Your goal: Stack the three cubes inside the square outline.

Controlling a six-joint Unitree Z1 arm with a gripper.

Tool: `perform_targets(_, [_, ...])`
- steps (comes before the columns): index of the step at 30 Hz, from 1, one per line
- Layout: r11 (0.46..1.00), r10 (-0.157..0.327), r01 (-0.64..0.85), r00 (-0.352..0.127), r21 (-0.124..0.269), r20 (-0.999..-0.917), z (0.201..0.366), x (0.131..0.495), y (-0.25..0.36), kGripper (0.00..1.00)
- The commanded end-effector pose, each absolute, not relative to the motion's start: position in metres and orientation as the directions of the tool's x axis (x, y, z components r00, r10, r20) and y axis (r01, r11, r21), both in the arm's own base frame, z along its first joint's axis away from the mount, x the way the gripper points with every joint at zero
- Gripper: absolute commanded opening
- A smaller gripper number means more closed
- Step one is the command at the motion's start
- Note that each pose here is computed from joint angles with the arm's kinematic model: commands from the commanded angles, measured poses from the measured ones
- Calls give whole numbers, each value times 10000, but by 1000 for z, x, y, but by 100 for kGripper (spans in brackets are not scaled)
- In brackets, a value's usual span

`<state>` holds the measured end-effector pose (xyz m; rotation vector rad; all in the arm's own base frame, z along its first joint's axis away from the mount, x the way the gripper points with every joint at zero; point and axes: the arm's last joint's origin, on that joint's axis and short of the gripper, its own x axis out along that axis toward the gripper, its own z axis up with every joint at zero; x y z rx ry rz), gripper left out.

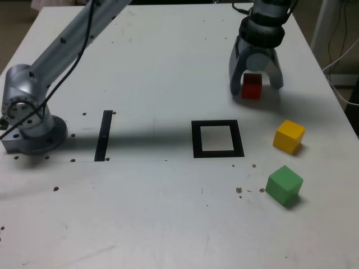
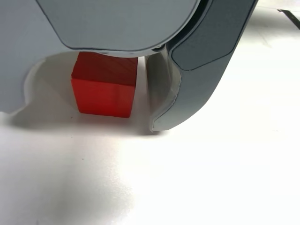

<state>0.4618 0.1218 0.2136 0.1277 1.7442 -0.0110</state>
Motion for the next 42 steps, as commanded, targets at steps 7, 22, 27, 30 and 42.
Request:
perform_targets(7, [9905, 990, 1125, -1897, 786, -9768, 217, 462, 118, 28])
perform_targets(22, [9908, 902, 1174, -2083, 667, -9739, 217, 463, 116, 28])
perform_targets(27, [9881, 1032, 1343, -2166, 751, -9708, 221, 466, 111, 28])
perform_targets(30, [9867, 1078, 1425, -2162, 778, -9704, 225, 467, 107, 28])
perform_targets(42, [9906, 931, 1170, -2006, 705, -9752, 269, 423, 81, 28])
